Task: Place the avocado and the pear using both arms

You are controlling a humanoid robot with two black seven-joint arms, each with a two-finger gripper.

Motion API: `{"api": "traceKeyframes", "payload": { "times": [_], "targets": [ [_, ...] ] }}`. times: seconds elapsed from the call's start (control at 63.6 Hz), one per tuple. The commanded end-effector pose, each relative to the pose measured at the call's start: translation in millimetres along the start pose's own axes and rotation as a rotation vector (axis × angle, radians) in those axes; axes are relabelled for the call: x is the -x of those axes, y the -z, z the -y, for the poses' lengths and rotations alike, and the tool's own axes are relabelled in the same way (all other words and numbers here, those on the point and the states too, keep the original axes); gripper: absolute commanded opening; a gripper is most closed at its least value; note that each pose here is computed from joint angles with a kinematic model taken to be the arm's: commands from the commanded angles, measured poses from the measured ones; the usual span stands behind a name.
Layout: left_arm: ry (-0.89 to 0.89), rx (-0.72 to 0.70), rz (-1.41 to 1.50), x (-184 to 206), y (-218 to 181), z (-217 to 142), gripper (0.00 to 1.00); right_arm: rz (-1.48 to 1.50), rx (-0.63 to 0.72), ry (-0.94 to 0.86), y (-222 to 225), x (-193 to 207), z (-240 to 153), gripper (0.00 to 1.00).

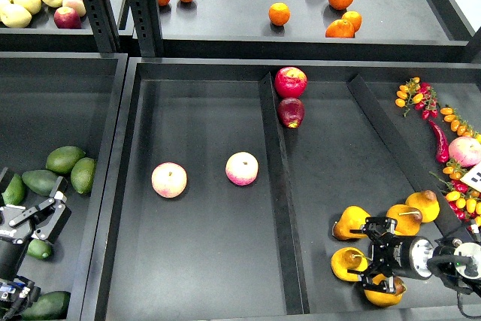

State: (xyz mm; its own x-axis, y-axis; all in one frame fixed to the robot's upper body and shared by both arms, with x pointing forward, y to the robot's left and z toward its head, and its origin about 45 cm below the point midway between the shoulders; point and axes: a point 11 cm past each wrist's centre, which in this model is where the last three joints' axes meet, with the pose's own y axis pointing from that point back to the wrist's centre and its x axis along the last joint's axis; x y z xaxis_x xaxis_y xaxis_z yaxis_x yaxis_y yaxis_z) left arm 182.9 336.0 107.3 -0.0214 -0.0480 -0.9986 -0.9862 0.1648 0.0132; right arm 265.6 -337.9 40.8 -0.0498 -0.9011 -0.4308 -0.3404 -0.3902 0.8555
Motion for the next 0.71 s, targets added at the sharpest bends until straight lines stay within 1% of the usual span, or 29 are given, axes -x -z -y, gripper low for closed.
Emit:
{"api": "traceKeyframes", "payload": {
  "times": [0.0,0.189,0.314,0.424,0.519,0.644,0.691],
  "targets": [
    [0.000,-0.001,-0.001,-0.2,0.5,0.1,0.99,0.011,-0.016,0.020,6.9,13.4,1.1,0.90],
    [-0.001,-0.005,-0.003,-0.6,1.9,0.4,0.99,0.028,-0.024,0.048,11.6,33.8,4.7,0.90],
    [-0.002,-0.008,-0.004,-0.9,2.8,0.6,0.99,0.053,-0.055,0.079,22.3,50.3,6.2,0.91],
    [-0.002,-0.010,-0.004,-1.1,3.3,0.7,0.99,0.102,-0.091,0.115,36.7,75.5,12.5,0.93],
    [-0.003,-0.014,-0.006,-1.6,4.7,0.9,0.99,0.172,-0.122,0.145,49.3,103.5,20.5,0.98],
    [-0.002,-0.014,-0.006,-1.3,4.7,1.5,0.99,0.271,-0.168,0.212,66.3,132.4,26.8,0.98],
    [-0.002,-0.014,-0.006,-1.3,4.7,1.5,0.99,0.302,-0.180,0.231,70.1,136.7,29.0,0.98]
  ]
}}
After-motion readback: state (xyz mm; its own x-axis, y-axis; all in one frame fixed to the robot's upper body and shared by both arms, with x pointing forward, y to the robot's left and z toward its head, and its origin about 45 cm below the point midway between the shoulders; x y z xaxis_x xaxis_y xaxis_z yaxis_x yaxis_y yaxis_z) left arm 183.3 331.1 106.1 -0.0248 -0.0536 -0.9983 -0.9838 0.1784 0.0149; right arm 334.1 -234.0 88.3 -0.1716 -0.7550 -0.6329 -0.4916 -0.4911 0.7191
